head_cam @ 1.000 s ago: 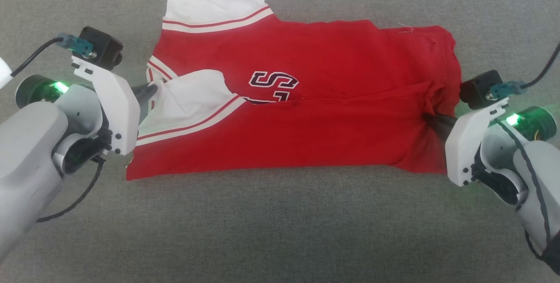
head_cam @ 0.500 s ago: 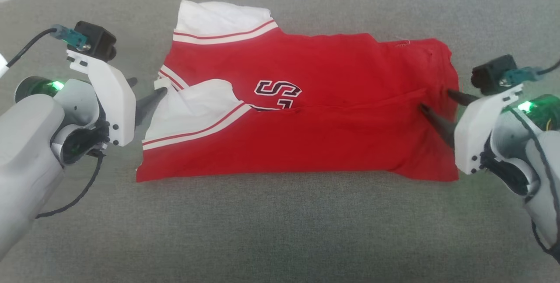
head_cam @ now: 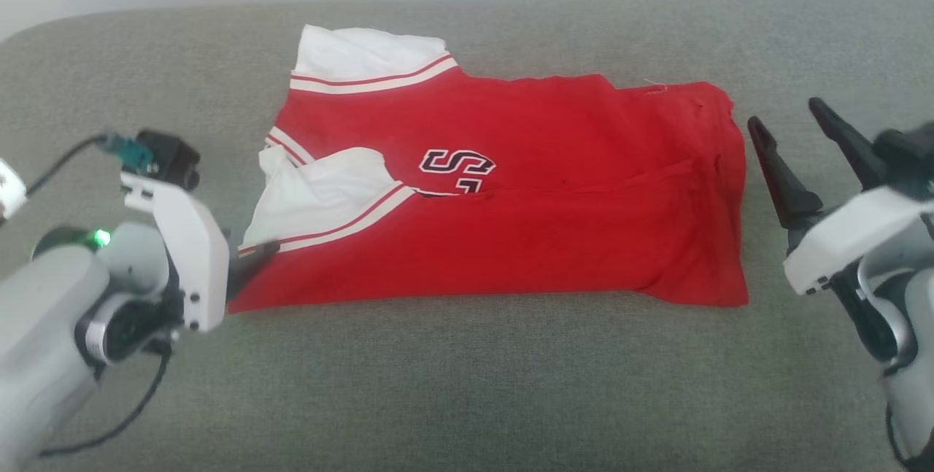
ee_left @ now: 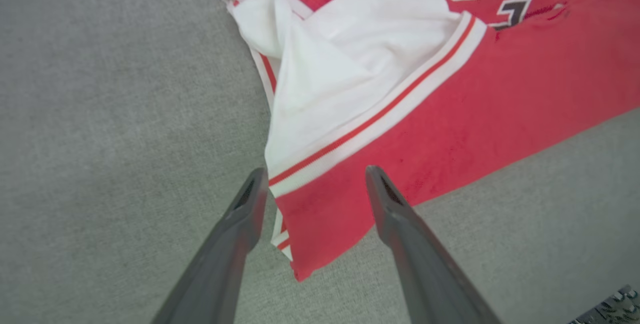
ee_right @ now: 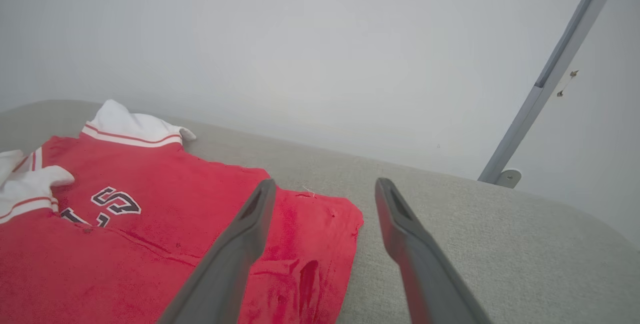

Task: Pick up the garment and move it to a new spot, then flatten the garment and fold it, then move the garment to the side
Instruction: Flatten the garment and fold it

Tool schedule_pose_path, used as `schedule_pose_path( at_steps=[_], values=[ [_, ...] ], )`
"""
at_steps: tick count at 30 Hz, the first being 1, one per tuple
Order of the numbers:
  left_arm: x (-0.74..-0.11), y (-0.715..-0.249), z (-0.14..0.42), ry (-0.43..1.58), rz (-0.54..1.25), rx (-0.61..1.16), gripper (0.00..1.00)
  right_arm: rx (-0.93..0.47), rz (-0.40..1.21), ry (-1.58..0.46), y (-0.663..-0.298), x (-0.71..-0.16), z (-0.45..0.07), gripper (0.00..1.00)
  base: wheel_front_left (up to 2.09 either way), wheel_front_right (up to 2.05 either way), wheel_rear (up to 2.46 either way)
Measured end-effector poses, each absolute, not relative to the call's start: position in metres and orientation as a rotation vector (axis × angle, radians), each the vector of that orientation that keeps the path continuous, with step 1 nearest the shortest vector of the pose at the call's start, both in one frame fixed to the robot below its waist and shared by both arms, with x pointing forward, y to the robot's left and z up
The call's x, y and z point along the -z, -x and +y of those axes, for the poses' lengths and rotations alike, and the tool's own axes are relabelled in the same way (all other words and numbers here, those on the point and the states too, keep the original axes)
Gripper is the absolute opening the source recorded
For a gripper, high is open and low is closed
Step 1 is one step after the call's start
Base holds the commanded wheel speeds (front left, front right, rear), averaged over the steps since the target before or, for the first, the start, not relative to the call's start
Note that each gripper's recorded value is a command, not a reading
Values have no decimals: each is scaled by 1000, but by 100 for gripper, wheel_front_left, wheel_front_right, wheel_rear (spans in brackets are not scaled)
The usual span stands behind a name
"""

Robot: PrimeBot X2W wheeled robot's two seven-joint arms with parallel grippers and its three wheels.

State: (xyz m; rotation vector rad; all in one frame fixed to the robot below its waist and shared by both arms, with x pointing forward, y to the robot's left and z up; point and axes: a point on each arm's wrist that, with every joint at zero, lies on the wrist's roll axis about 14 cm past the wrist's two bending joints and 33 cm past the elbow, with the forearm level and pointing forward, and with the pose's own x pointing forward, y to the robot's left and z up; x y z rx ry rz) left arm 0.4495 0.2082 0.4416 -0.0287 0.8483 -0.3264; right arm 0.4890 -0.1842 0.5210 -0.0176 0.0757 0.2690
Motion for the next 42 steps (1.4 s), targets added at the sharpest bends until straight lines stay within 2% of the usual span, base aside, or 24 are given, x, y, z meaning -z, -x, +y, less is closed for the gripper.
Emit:
schedule_pose_path(
  at_steps=[4, 9, 18, 19, 20, 21, 22, 27, 34, 42],
  values=[
    [-431, -438, 208, 48, 905, 303, 100, -204, -31, -1, -481, -534, -193, 100, 0, 0, 0],
    [-417, -432, 205, 63, 964, 281, 100, -112, -82, -19, -470, -534, -208, 100, 0, 0, 0],
    [-388, -431, 210, 117, 1051, 208, 100, -43, -21, -40, -456, -515, -220, 100, 0, 0, 0],
    [-386, -431, 210, 125, 1061, 203, 92, -43, 1, -38, -454, -510, -220, 100, 0, 0, 0],
    [-383, -431, 209, 133, 1067, 198, 56, -44, 19, -37, -453, -506, -220, 100, 0, 0, 0],
    [-381, -431, 209, 142, 1074, 194, 12, -46, 43, -43, -451, -502, -219, 100, 0, 0, 0],
    [-380, -431, 209, 141, 1077, 203, 0, -47, 72, -54, -450, -497, -219, 100, 0, 0, 0],
    [-378, -431, 204, 159, 1073, 224, 0, -74, 201, -88, -445, -477, -212, 100, 0, 0, 0],
    [-382, -427, 203, 167, 1054, 236, 0, -139, 516, -135, -428, -428, -194, 100, 0, 0, 0],
    [-385, -421, 202, 175, 1035, 247, 0, -197, 766, -117, -424, -393, -180, 100, 0, 0, 0]
  ],
)
